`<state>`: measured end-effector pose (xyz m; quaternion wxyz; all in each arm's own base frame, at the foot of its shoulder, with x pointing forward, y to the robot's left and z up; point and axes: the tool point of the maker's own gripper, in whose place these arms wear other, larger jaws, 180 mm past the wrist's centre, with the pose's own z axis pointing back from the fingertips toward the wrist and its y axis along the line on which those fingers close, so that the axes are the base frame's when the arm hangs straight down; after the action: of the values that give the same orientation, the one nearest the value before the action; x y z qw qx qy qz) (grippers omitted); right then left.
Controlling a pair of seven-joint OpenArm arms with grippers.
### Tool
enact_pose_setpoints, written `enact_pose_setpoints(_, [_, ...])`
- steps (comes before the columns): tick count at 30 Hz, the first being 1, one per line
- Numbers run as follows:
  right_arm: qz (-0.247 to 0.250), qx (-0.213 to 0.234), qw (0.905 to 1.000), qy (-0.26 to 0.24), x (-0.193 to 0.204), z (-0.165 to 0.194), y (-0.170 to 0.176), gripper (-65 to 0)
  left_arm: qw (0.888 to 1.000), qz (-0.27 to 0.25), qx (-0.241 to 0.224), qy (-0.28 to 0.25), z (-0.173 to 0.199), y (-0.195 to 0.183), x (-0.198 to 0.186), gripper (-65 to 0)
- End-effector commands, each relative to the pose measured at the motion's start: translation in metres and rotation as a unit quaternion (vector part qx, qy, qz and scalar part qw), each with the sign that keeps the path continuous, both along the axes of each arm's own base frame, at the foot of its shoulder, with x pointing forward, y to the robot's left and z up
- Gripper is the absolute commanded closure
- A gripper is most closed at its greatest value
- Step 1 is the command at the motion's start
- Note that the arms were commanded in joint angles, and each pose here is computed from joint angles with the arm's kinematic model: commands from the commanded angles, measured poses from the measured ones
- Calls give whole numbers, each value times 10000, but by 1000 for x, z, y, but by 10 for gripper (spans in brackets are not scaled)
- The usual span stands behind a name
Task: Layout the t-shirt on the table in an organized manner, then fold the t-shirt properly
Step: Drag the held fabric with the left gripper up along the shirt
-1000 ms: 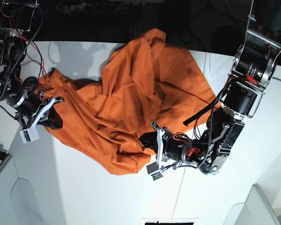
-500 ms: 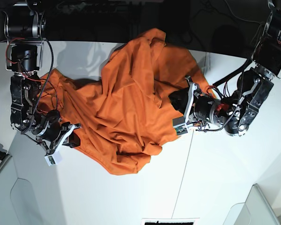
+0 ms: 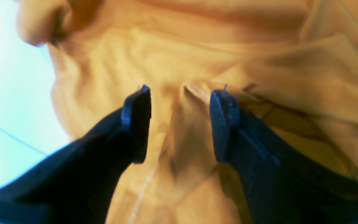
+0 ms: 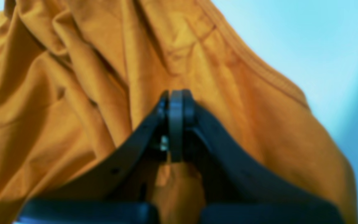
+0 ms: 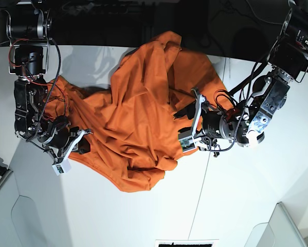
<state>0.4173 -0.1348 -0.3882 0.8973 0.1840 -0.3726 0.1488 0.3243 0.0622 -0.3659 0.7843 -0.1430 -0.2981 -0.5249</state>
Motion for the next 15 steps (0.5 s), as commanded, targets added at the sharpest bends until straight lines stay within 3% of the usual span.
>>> enact_pose_setpoints(1, [-41,79,9994,-325,16,22,-2,0,9995,-51,-211,-228,17,-8,10,-332])
enact_pose_setpoints(6, [-29,55,9996,-277,15,20,-3,0,9996,-81,-192,-202,13,-12,9,-331])
enact_pose_setpoints(15, [-20,37,9997,-234,13,19,-3,0,9986,-342,381,-144,-13,-8,-3,-331])
